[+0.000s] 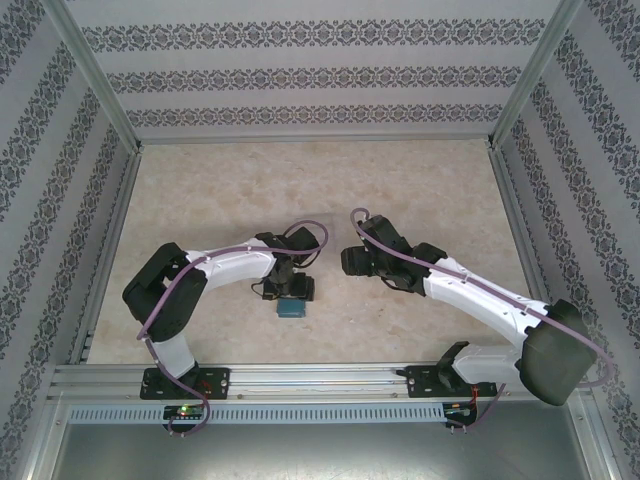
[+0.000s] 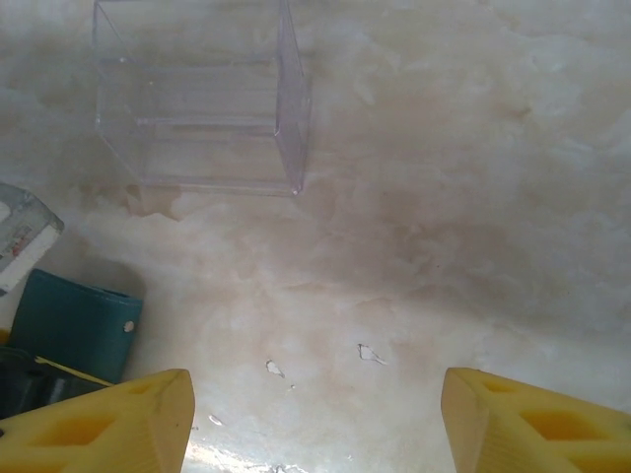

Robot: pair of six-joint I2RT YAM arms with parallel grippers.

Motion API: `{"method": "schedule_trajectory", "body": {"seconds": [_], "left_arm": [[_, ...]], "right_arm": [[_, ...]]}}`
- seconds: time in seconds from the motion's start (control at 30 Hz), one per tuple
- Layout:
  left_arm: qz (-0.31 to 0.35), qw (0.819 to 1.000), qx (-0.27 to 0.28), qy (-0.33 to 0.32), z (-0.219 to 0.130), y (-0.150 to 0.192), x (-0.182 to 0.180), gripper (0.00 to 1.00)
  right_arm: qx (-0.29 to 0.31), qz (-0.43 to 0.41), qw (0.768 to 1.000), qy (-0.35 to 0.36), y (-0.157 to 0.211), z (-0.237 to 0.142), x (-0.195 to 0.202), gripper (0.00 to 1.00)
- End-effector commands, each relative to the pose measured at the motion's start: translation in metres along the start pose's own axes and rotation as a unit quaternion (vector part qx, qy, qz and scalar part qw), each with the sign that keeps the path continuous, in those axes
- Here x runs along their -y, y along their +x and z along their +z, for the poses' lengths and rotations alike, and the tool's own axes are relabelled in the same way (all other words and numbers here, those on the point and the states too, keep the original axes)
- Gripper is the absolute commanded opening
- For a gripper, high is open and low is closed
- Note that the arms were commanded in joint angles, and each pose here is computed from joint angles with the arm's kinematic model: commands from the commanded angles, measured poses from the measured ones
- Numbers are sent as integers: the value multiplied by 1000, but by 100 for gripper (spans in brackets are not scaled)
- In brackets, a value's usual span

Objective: Take the credit cards out of the card holder

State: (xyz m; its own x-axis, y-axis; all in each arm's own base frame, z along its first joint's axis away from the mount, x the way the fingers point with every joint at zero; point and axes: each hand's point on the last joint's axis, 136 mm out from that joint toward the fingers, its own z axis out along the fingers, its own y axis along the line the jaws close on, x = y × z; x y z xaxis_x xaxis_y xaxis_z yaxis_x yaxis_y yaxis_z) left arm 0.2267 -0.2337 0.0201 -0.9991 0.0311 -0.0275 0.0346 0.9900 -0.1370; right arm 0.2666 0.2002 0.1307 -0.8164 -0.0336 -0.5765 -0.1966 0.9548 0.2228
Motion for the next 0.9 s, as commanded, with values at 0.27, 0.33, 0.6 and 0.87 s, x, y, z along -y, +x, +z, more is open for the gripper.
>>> {"method": "schedule_trajectory", "body": {"seconds": [0.27, 0.33, 0.6, 0.87], "left_arm": [[2, 999, 38, -24, -33, -6, -1, 75], [0, 999, 38, -28, -35, -4, -4, 70], [0, 999, 25, -31, -29, 1, -6, 74], [0, 998, 40, -43, -39, -3, -11, 86]], "right_arm": [[7, 53, 998, -18, 6, 4, -1, 66], [4, 53, 998, -19, 8, 6, -2, 66], [-6, 52, 998, -22, 11, 10, -3, 66], [-4, 53, 998, -23, 9, 8, -3, 66]]}}
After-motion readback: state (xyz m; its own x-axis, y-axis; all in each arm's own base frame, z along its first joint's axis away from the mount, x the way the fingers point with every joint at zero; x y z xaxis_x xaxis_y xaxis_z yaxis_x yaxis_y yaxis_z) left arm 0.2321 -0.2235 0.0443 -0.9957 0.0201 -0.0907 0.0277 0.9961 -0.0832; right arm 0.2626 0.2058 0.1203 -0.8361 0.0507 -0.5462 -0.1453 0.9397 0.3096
